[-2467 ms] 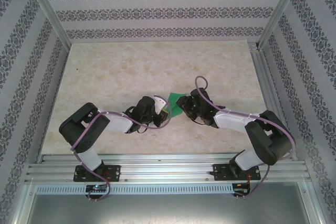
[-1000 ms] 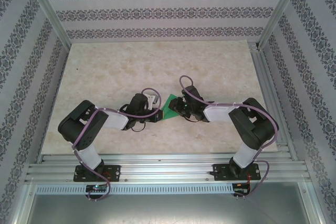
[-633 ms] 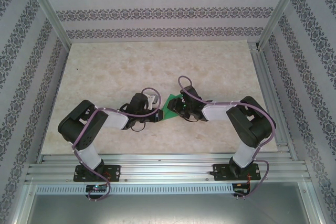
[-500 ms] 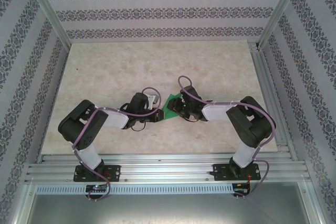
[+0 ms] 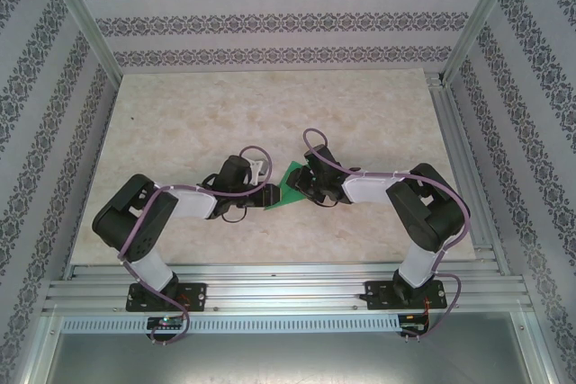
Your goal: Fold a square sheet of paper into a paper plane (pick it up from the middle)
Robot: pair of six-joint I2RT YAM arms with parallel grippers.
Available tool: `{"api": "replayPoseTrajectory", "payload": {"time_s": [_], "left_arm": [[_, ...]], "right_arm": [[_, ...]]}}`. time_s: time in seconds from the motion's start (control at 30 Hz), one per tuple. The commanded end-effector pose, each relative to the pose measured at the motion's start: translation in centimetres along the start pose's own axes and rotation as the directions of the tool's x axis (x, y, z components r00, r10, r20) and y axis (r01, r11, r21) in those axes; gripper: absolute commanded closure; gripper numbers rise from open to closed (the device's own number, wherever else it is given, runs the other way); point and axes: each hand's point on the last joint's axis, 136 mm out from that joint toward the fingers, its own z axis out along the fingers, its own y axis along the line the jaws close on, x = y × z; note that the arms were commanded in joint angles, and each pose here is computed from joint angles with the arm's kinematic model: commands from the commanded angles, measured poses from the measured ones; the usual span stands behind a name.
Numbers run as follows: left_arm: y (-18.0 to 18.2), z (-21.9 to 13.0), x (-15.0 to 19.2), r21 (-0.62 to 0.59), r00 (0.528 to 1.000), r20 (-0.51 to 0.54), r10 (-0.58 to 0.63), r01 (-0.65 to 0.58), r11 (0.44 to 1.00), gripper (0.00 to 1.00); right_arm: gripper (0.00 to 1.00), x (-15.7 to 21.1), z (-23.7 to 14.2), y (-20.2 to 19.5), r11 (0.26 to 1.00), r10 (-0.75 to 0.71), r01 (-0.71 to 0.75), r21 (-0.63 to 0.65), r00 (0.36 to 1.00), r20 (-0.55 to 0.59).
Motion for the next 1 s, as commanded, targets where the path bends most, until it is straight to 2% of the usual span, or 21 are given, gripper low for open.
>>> {"api": "replayPoseTrajectory", "payload": {"time_s": [0.0,0.2,0.33,0.5,0.7,0.97], "left_arm": [[-0.4,-0.9,-1.4,-0.015,0.999,0.031,0.019,-0.019,1.000,0.61],[-1.3,-1.8,-2.1,0.000,0.997,0.068,0.044,-0.045,0.999,0.49],[-2.2,-2.6,-2.5,0.017,0.994,0.089,0.065,-0.067,0.998,0.47],[-4.0,-2.7,-2.2,0.092,0.994,0.060,0.087,-0.092,0.991,0.60],[-3.6,-1.2,-1.7,0.094,0.998,0.003,0.067,-0.067,0.993,0.73],[-2.1,1.0,-2.8,0.020,0.999,-0.032,0.026,-0.025,0.999,0.80]], "right_arm": [[0.57,1.2,1.0,-6.0,0.972,0.068,-0.067,0.226,0.998,0.002],[0.56,1.7,1.0,-7.3,0.954,0.130,-0.129,0.270,0.991,0.013],[0.55,2.0,1.0,-7.6,0.945,0.138,-0.134,0.298,0.990,0.008],[0.55,2.2,0.8,-7.8,0.935,0.149,-0.143,0.324,0.989,0.006],[0.55,2.2,0.8,-7.8,0.931,0.162,-0.155,0.330,0.987,0.007],[0.55,2.5,0.9,-7.9,0.929,0.161,-0.150,0.337,0.987,-0.004]]}}
